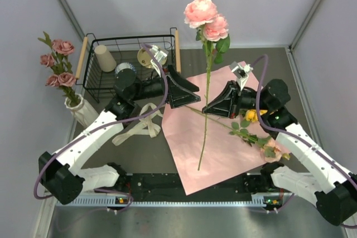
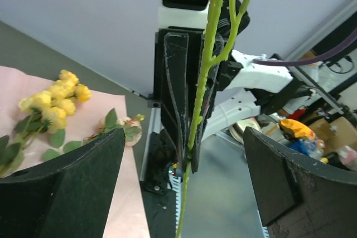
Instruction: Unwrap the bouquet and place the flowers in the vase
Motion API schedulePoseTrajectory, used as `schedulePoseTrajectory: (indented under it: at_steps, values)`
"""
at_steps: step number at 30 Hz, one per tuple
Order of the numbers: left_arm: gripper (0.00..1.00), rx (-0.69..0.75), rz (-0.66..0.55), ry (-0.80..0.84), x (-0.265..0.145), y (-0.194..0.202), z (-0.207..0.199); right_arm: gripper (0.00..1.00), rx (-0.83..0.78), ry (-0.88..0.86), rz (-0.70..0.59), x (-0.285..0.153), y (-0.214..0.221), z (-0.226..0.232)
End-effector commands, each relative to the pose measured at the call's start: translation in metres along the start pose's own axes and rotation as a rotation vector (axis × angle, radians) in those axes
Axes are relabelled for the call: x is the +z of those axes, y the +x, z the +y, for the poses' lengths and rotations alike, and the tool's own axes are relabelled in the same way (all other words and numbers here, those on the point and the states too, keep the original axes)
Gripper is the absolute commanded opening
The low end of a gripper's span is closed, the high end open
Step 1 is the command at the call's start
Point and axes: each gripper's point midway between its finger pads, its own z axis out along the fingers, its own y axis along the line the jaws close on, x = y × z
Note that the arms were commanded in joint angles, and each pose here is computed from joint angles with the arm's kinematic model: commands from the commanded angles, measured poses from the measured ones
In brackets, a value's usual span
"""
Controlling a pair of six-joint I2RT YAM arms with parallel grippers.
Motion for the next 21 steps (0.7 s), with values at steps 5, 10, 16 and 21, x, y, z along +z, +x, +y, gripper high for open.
schedulePoseTrajectory:
  at_steps: [5,10,16,21]
  values:
    - [0.79,0.026,0.010,0.200,0.006,-0.004,-0.041,0.00,-0.109,-0.089,0.029,0.011,-0.007,0.021]
    - [0.71,0.013,0.000,0.184,0.010,-0.006,-0.034,0.00,-0.104,-0.100,0.050,0.012,-0.004,0.019]
    - [0.59,-0.014,0.017,0.190,0.019,-0.008,-0.028,0.00,-0.128,-0.100,0.075,0.012,-0.002,0.019]
    - [0.38,-0.041,0.031,0.189,0.025,-0.010,-0.023,0.00,-0.127,-0.081,0.094,0.011,0.001,0.016]
